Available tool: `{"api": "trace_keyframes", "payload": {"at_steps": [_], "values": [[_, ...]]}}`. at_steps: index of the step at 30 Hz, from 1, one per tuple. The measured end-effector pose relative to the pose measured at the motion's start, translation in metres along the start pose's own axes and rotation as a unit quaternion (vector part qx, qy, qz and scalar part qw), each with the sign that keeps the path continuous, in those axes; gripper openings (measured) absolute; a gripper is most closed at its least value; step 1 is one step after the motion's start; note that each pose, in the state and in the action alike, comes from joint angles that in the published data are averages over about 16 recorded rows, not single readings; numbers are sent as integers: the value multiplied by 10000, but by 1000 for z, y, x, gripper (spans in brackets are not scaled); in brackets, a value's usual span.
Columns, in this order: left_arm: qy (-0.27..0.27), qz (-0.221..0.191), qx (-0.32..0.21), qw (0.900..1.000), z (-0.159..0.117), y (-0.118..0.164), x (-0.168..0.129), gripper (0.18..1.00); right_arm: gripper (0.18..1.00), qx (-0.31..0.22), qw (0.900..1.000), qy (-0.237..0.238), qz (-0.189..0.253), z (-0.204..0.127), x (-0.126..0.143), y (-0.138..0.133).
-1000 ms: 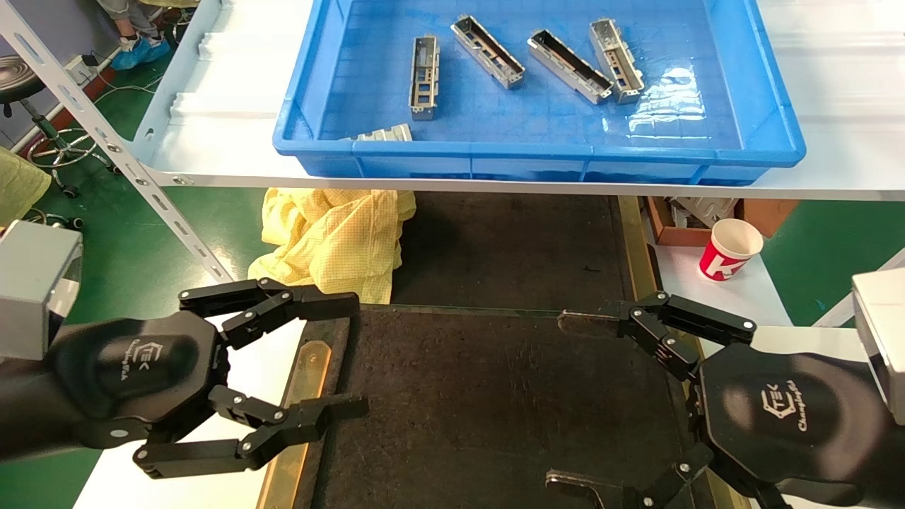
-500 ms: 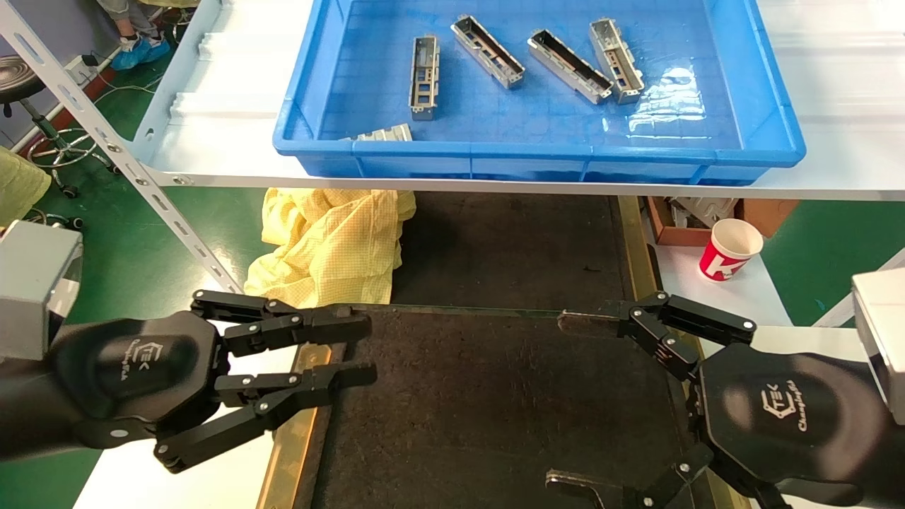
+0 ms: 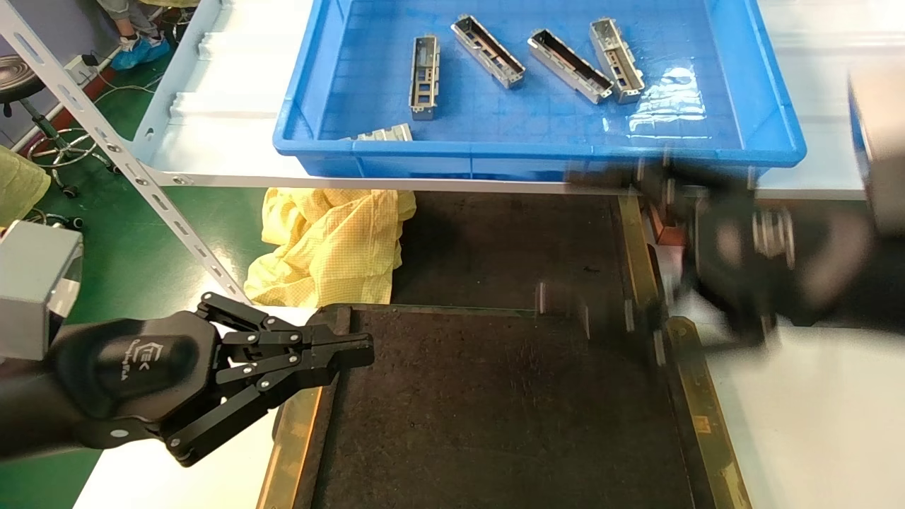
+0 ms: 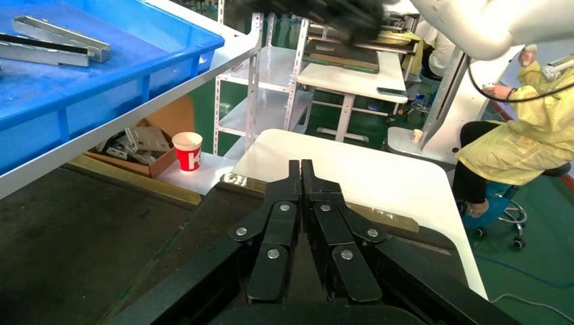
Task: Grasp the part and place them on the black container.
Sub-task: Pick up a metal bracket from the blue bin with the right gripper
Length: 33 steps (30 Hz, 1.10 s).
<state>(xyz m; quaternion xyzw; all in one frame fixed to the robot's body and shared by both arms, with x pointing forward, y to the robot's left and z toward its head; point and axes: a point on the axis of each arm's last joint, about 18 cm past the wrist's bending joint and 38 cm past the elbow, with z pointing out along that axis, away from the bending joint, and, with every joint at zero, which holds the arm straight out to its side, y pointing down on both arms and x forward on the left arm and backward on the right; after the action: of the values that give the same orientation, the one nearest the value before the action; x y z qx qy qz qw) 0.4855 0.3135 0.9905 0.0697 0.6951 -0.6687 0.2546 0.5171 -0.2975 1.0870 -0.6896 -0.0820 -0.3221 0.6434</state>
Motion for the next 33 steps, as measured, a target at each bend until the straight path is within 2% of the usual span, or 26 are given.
{"api": "trace_keyframes", "payload": {"at_steps": [8, 16, 24, 33], "values": [[0, 0, 0, 10000, 0, 0, 0, 199, 1001, -370, 9951, 915, -85, 28, 87, -34], [0, 0, 0, 10000, 0, 0, 0, 191, 1001, -1053, 9791, 1722, -242, 61, 149, -39], [0, 0, 0, 10000, 0, 0, 0, 191, 1001, -1669, 9613, 2134, -501, 85, 176, -29], [0, 0, 0, 10000, 0, 0, 0, 191, 1001, -1930, 9533, 2247, -595, 96, 183, -21]]}}
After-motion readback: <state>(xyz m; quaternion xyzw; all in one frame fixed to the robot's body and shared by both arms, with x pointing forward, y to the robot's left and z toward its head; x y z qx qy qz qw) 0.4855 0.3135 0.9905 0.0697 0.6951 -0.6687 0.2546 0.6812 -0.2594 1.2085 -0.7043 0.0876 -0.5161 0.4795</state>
